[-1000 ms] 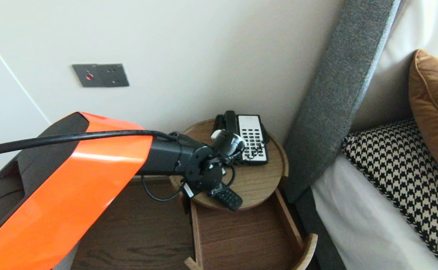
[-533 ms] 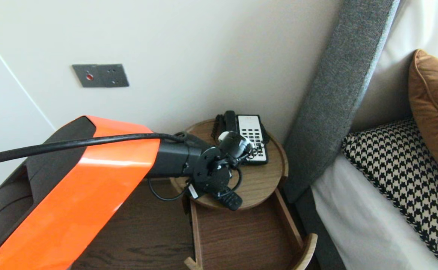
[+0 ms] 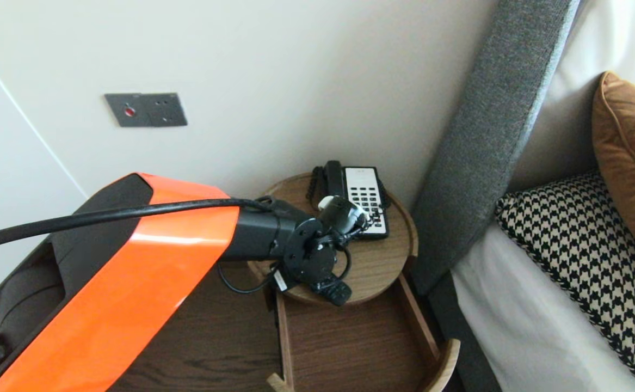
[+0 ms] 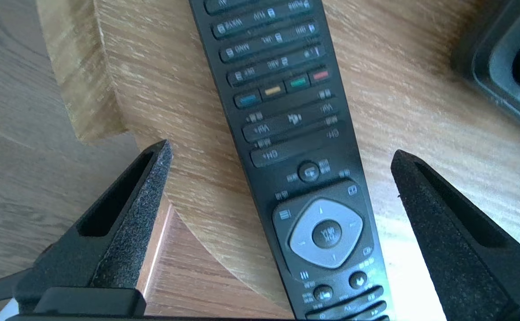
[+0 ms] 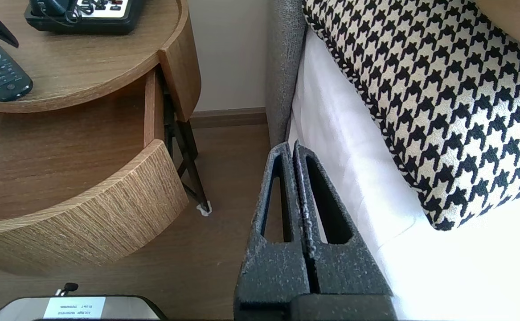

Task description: Put the remote controls on the table in the drawer one by one

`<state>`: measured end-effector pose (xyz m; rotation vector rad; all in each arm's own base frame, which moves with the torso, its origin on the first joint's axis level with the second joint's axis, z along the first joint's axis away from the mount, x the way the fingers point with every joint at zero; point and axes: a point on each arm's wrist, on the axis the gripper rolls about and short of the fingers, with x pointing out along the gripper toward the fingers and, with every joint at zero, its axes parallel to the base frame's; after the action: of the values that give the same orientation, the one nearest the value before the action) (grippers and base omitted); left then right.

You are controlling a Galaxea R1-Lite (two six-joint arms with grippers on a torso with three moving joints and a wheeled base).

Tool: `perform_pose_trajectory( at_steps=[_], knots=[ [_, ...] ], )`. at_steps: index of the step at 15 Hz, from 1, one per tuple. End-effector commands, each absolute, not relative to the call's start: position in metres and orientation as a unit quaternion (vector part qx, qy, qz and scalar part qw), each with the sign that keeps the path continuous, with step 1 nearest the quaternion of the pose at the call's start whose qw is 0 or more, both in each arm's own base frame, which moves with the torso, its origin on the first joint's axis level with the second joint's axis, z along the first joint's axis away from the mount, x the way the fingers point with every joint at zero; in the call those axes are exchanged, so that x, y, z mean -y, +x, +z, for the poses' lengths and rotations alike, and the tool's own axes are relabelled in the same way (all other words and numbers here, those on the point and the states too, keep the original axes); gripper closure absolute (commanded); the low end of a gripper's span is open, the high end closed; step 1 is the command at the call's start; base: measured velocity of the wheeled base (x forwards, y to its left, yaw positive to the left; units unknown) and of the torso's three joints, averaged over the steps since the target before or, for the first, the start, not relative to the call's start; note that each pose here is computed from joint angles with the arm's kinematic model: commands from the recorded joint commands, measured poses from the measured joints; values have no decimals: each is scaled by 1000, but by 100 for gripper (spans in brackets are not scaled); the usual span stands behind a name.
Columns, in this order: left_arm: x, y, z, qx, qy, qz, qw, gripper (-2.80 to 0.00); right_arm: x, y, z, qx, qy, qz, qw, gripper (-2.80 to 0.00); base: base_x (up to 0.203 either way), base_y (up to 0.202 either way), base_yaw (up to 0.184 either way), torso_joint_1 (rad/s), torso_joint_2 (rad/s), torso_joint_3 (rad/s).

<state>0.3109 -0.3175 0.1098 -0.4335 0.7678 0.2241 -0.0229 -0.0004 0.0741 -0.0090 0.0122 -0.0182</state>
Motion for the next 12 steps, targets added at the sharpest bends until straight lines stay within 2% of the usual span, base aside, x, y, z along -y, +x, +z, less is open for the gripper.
perform_pose_trajectory(
  at_steps=[1,6,12],
  knots=[
    [318,312,106,-371,-208,112,898,-280,0,-23,74,-5,-5,-9,1000,0,0,0,0,0,0,0],
    [321,315,107,-368,-204,106,901,-280,0,-23,74,-5,-5,-9,1000,0,0,0,0,0,0,0],
    [323,313,110,-346,-160,107,918,-280,0,-23,74,-5,-5,-9,1000,0,0,0,0,5,1,0]
  ],
)
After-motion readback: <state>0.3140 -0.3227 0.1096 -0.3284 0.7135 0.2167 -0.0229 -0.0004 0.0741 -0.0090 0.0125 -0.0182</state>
